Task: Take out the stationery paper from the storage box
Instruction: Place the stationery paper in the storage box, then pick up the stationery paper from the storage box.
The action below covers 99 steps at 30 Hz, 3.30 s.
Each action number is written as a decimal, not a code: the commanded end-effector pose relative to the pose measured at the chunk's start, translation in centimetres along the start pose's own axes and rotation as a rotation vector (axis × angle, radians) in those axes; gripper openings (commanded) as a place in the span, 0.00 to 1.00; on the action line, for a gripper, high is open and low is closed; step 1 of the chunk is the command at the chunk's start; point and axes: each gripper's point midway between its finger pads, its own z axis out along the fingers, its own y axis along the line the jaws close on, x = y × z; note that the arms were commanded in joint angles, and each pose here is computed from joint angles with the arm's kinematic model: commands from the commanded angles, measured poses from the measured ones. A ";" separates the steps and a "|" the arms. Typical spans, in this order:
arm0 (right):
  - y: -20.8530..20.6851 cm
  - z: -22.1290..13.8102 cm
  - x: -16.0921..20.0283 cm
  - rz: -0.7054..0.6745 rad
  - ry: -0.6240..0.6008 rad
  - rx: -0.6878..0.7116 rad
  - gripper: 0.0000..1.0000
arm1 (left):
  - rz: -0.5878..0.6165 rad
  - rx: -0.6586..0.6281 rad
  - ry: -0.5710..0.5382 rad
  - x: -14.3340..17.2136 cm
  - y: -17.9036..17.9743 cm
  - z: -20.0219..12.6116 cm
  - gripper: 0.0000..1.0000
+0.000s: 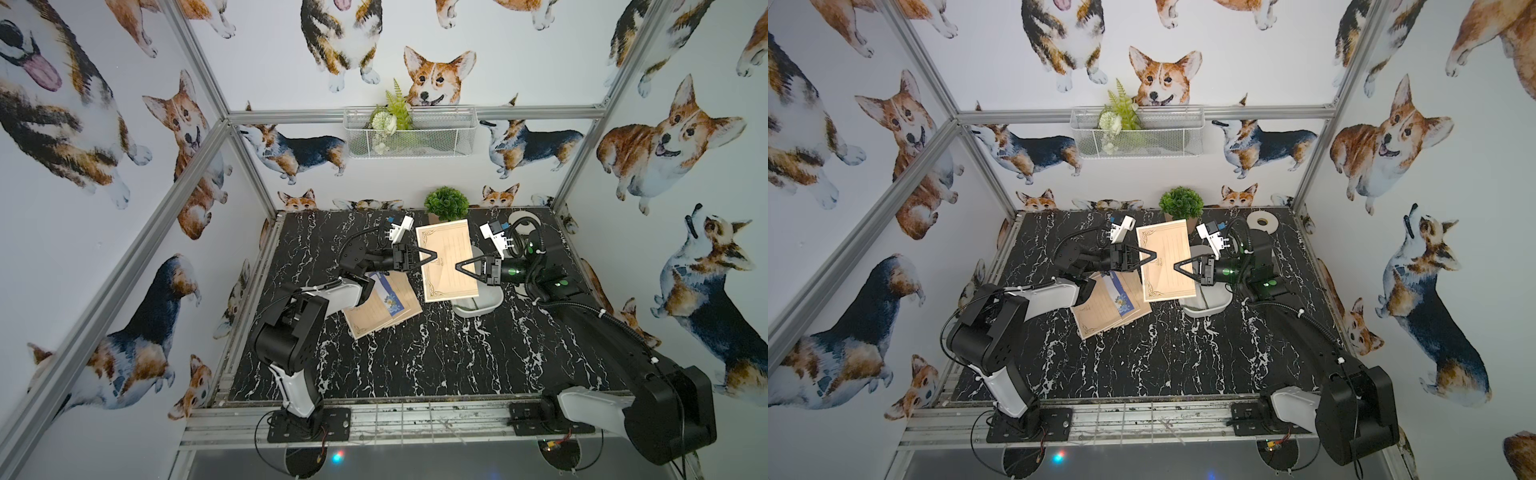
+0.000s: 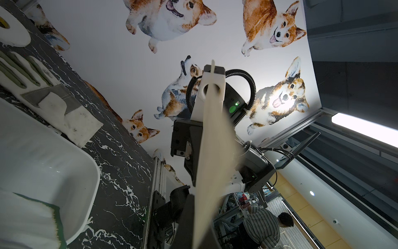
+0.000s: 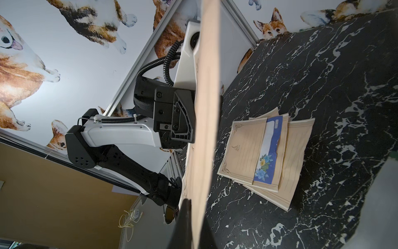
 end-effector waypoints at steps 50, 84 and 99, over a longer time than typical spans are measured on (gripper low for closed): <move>-16.3 -2.5 4.8 0.027 0.279 0.930 0.75 | -0.220 -1.050 -0.180 3.8 12.2 -18.9 0.00; -21.3 -2.9 4.2 0.108 0.236 1.088 0.16 | -0.118 -1.382 -0.453 2.4 6.1 -23.8 0.65; -28.2 -4.5 6.2 0.111 0.408 1.355 0.00 | -0.110 -1.003 -0.193 0.9 12.4 -5.3 0.72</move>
